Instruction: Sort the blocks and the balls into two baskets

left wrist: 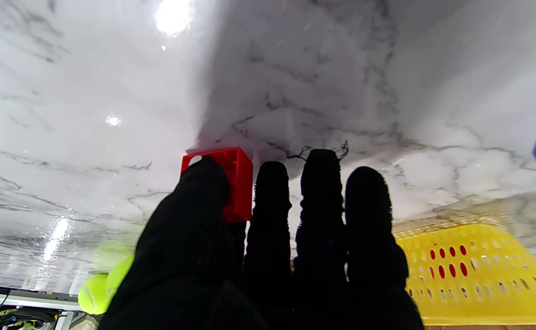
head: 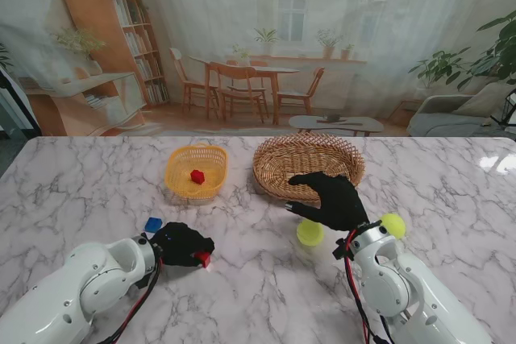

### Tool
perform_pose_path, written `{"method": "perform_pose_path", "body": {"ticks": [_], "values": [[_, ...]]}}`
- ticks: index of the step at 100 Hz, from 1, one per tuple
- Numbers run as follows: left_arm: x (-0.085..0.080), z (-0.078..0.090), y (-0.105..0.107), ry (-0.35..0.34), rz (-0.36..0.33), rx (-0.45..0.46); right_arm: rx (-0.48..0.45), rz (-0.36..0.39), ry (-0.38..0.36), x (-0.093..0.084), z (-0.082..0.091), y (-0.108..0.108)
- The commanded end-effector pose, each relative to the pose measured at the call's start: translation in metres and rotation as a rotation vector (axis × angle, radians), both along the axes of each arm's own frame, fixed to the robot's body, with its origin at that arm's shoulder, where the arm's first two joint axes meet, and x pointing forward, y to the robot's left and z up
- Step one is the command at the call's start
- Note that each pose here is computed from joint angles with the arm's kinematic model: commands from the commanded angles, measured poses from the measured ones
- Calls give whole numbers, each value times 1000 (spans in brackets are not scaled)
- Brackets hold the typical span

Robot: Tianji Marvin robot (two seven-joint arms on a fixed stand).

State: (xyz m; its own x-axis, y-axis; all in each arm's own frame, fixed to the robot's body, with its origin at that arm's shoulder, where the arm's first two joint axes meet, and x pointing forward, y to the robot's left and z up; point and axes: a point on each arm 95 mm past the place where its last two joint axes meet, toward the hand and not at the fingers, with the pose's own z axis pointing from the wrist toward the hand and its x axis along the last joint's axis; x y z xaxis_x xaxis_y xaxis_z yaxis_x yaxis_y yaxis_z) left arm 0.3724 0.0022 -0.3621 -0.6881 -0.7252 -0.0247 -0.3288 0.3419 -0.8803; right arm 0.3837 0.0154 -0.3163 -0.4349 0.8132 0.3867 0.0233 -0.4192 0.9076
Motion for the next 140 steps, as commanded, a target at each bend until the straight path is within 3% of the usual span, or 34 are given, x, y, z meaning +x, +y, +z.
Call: {"method": "perform_pose_path", "body": {"ticks": [1, 25, 51, 68, 94, 140], "values": [[-3, -2, 1, 9, -8, 13, -3, -2, 7, 0, -2, 0], [5, 24, 2, -70, -29, 2, -3, -2, 7, 0, -2, 0], [25, 59, 6, -174, -25, -8, -3, -2, 7, 0, -2, 0], [35, 76, 8, -206, -4, -27, -3, -2, 7, 0, -2, 0], [55, 83, 13, -229, 62, -37, -7, -2, 20, 1, -3, 2], [108, 92, 19, -275, 209, -25, -19, 10, 32, 4, -5, 6]]}}
